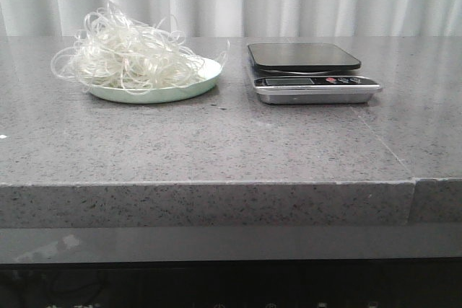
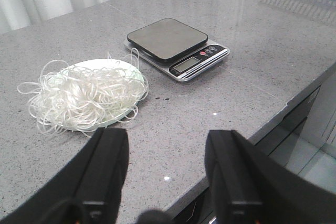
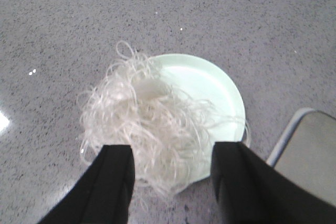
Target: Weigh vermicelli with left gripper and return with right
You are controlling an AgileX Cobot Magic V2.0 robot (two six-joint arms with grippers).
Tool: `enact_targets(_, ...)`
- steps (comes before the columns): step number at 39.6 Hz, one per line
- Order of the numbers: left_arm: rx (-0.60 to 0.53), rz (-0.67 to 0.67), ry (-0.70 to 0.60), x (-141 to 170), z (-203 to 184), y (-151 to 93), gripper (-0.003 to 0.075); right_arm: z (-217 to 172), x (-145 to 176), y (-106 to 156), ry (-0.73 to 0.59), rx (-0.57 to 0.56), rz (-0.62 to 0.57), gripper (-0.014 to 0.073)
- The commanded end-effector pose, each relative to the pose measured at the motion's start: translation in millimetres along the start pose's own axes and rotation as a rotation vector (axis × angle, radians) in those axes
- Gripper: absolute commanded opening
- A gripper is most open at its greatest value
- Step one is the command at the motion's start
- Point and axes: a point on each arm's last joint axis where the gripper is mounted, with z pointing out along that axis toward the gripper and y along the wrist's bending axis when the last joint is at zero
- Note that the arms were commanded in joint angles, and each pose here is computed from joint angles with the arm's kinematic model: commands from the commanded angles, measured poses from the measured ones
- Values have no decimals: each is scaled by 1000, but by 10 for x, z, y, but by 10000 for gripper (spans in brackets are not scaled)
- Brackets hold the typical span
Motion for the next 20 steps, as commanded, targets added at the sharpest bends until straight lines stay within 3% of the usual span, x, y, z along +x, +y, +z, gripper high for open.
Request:
enact_targets(1, 15, -12, -88, -131, -31, -11, 427, -547, -18, 30, -191, 5, -4, 457)
enact_targets(20, 15, -12, -88, -131, -31, -11, 427, -1618, 1088, 59, -209, 14, -14, 457)
